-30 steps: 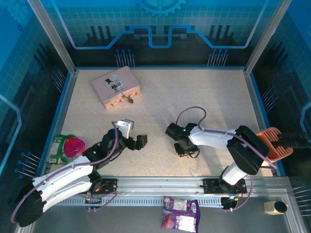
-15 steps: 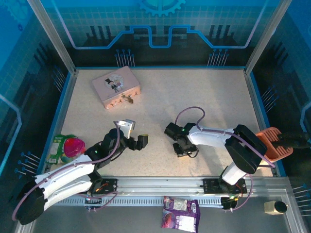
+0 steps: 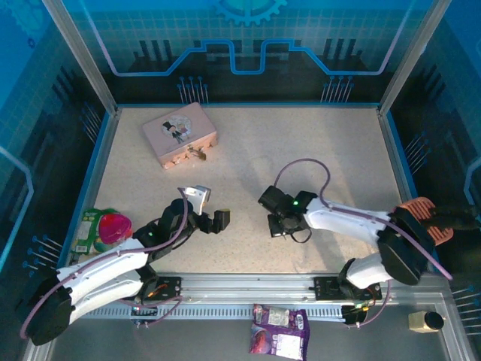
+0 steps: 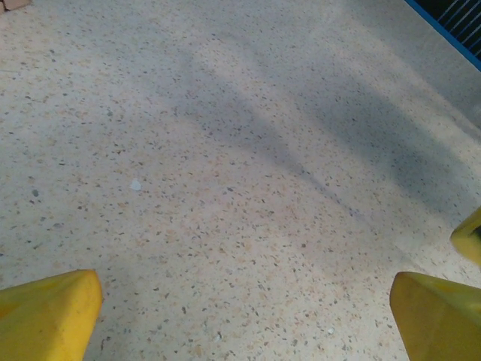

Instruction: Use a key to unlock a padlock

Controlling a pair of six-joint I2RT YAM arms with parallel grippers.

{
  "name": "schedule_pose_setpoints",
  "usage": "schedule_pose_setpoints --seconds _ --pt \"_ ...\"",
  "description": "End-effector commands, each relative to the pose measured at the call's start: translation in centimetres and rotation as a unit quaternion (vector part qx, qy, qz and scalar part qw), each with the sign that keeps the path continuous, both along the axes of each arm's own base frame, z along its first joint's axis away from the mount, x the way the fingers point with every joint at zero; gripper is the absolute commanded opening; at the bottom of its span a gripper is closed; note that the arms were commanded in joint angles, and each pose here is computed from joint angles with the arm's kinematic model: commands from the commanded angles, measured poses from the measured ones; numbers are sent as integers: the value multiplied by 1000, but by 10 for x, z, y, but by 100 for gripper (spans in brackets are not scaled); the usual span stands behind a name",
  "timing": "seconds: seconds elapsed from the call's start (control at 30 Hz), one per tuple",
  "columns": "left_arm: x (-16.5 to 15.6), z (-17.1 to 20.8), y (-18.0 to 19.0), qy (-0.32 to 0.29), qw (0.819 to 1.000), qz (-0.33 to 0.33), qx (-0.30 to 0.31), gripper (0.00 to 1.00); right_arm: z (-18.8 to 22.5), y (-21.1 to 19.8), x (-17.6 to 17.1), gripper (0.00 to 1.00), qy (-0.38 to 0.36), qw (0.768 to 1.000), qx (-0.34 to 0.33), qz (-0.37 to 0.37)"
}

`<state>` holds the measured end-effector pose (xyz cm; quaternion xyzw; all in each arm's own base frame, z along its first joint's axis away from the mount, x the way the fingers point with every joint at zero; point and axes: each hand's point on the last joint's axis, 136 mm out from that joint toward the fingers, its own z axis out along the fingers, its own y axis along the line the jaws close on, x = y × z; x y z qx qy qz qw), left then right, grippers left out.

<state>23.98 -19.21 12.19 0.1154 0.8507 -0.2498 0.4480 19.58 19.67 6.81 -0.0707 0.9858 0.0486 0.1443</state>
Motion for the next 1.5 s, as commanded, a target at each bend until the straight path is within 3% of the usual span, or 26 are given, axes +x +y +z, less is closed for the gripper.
schedule_pose_setpoints --seconds 0.0,0.13,0.3,0.47,0.57,0.63,0.8,1.03,1.47 --pt "-5 24 -19 -28 998 -50 -36 99 44 9 17 0 -79 992 87 -37" --pt "-18 44 -36 -58 989 -112 -75 99 96 13 35 0 -146 957 226 -111" --pt "-25 81 -56 -95 975 -177 -96 93 155 8 53 0 -197 858 419 -222" --pt "-30 114 -81 -181 944 -242 -132 71 188 -9 54 0 -209 780 505 -306" --pt "-38 122 -97 -245 916 -292 -125 62 195 -10 50 0 -204 752 534 -328" --pt "-38 128 -101 -286 902 -299 -120 62 198 -8 46 0 -200 738 550 -336" --pt "-39 143 -111 -359 870 -322 -103 60 196 -3 39 0 -188 724 566 -347" --pt "-38 155 -129 -375 855 -347 -91 55 199 -1 32 0 -188 724 568 -344" --pt "-27 154 -152 -378 857 -339 -87 44 194 -1 25 0 -173 714 581 -349"
